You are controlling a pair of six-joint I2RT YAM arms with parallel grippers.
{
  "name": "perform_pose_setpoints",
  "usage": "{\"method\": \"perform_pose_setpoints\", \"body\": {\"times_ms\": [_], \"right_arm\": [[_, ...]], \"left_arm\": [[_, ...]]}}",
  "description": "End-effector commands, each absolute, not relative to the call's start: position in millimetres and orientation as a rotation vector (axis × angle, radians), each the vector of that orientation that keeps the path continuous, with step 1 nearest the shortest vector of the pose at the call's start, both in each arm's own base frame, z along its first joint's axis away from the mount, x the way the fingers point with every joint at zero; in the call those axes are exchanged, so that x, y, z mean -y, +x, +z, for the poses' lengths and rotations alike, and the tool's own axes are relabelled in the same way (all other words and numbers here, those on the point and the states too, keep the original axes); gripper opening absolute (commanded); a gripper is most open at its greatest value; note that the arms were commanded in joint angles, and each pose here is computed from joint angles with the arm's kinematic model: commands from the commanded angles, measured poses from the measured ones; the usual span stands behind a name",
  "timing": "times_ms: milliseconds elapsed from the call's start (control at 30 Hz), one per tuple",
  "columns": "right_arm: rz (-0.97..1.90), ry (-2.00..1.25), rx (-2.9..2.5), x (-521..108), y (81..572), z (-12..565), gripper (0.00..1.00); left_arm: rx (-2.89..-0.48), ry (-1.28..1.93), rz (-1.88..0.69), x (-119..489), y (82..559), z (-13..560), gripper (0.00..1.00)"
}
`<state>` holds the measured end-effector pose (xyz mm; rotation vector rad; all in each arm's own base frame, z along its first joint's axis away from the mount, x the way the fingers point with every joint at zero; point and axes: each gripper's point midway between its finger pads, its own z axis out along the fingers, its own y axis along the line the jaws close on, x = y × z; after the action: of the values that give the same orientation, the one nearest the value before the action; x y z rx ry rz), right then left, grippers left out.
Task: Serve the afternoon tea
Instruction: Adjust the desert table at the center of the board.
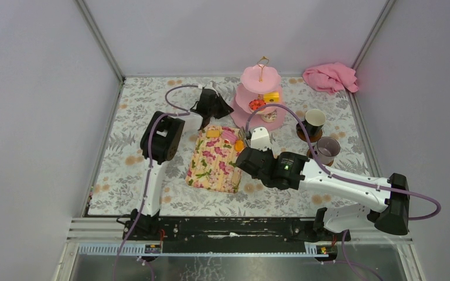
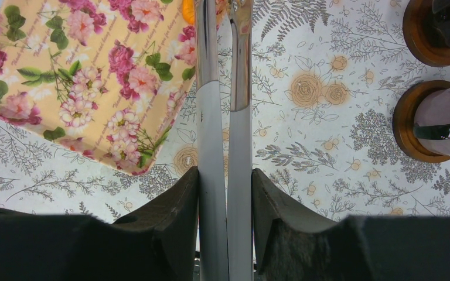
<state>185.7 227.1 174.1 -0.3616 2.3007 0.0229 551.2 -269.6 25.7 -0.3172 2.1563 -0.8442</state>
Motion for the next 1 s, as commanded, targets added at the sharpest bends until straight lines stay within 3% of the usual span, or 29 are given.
{"method": "perform_pose_setpoints", "body": {"times_ms": [0, 500, 833, 967], "right_arm": [[0.093, -0.310, -2.248, -237, 190, 194, 0.27], [0.096, -0.309, -2.255, -236, 188, 191, 0.27], [0.091, -0.310, -2.265, -234, 187, 185, 0.27], [0.088, -0.312, -2.266, -234, 187, 184, 0.27]], "left_arm": [[-2.171, -0.401, -0.833, 260, 541, 18, 0.11], [-2.187, -0.631, -0.751, 258, 505, 10, 0.12], [-2.175, -0.706, -0.711, 262, 507, 4, 0.13], [-2.178, -0.711, -0.717, 266, 507, 2, 0.19]]}}
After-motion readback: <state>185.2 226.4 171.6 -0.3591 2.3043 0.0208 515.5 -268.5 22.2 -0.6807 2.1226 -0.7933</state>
